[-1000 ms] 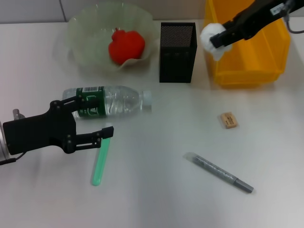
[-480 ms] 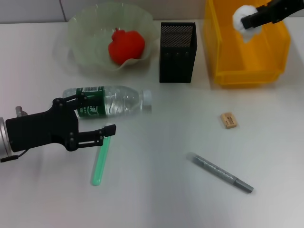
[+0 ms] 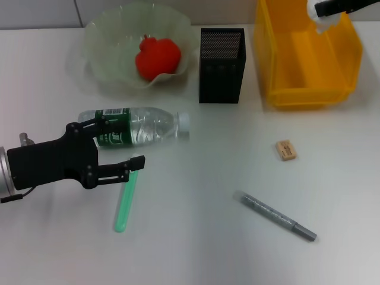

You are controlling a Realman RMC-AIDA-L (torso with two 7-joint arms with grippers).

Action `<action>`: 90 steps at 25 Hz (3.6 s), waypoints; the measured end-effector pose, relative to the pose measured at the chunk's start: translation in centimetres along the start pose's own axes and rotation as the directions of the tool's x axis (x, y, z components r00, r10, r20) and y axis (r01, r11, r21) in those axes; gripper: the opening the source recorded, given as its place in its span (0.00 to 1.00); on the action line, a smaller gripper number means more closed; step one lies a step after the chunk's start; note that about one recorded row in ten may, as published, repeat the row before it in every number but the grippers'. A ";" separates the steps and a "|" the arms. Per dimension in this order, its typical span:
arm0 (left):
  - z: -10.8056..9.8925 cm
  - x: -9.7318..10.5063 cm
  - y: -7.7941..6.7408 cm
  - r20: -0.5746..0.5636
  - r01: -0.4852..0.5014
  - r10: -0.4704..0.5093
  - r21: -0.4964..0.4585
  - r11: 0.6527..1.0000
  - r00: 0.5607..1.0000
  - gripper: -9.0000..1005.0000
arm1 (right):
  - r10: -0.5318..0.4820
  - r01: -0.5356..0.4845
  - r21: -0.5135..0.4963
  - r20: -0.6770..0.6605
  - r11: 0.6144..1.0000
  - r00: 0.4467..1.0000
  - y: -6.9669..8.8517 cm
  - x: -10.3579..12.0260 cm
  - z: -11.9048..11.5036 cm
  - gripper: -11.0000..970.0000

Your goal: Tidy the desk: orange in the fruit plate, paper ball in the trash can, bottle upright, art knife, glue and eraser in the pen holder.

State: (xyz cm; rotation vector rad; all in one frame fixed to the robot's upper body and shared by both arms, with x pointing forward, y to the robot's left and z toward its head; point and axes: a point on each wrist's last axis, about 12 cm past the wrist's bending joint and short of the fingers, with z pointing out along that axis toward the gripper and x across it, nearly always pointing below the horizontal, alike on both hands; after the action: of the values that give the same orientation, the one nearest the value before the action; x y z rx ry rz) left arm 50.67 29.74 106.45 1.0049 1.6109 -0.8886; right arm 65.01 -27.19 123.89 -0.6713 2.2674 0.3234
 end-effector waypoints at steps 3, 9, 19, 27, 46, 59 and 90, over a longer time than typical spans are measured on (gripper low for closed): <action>0.0 0.0 0.0 0.000 0.000 0.000 -0.001 1.000 1.000 0.81 | 0.033 -0.033 0.021 0.016 0.999 0.999 -0.5 0.4 0.9 0.47; 0.1 0.0 0.0 -0.001 -0.001 0.001 -0.002 1.000 1.000 0.81 | 0.068 -0.070 0.058 0.028 0.996 0.997 -0.9 1.5 3.6 0.47; 0.1 0.0 0.0 0.000 0.000 0.000 -0.001 1.000 1.000 0.81 | 0.061 -0.061 0.064 0.015 0.996 0.998 -0.5 1.9 5.1 0.47; 0.1 0.0 0.0 0.001 0.000 0.000 -0.002 1.000 1.000 0.80 | 0.060 -0.061 0.064 0.013 0.996 0.998 -0.5 1.9 5.1 0.47; 0.1 -0.1 0.1 0.005 -0.001 0.001 -0.005 1.000 1.000 0.80 | 0.061 -0.063 0.084 0.025 0.994 0.998 -0.8 2.0 5.0 0.77; 0.2 -0.1 0.1 0.006 -0.001 0.001 -0.003 1.000 1.000 0.79 | 0.062 -0.064 0.086 0.026 0.994 0.998 -0.9 2.0 5.0 0.86; 0.5 -0.6 0.4 0.012 -0.007 0.007 0.000 1.000 1.000 0.78 | 0.039 0.253 -0.339 0.663 0.906 0.747 1.8 7.9 -0.4 0.86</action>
State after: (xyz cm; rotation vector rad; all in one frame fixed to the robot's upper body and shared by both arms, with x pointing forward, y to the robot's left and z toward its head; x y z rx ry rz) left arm 51.34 29.30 106.88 1.0034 1.5960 -0.8886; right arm 59.12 -28.71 118.58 -0.7489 1.4707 0.8559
